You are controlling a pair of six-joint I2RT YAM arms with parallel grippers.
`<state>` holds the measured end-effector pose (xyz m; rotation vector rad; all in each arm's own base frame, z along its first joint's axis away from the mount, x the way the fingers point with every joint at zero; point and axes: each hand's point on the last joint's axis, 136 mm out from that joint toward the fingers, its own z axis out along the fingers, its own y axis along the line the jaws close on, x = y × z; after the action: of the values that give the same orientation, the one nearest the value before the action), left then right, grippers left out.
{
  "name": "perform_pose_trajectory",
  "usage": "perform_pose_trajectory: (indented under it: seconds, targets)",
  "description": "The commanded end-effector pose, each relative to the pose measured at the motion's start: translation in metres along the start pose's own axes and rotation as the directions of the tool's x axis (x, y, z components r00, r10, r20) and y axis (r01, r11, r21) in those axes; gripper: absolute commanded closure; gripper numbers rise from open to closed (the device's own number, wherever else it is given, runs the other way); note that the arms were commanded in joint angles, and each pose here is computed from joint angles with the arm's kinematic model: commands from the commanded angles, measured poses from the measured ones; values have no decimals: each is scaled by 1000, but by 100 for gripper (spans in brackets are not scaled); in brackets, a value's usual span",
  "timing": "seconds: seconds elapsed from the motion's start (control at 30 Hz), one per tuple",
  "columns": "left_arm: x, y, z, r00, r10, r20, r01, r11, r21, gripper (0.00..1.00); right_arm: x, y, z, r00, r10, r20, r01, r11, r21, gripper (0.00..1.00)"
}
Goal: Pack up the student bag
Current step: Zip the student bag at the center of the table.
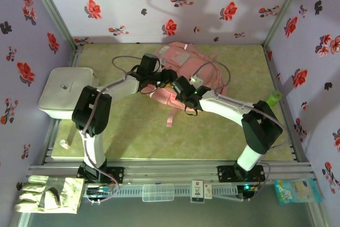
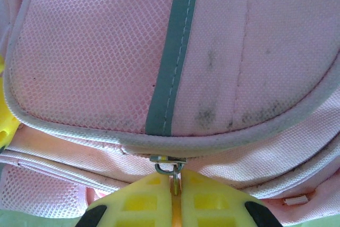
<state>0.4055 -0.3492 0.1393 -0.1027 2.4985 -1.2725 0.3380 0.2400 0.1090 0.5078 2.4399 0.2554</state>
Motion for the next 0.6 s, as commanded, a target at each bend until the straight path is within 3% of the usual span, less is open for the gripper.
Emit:
perform_pose_trajectory:
  seconds: [0.0,0.3,0.57]
  targets:
    - [9,7,10,999,23,-39,-25,998,-49,63,-6,-12,-4,1000,-1,27,0,999,35,93]
    - [6,10,9,997,62,-40,-65,994,-84,100,-11,-32,-8,998,-6,68,0,995,97,95]
    - [-5,20,-2,996,85,-22,-87,989,-119,100,-28,-89,-18,993,-20,113,-3,979,203,95]
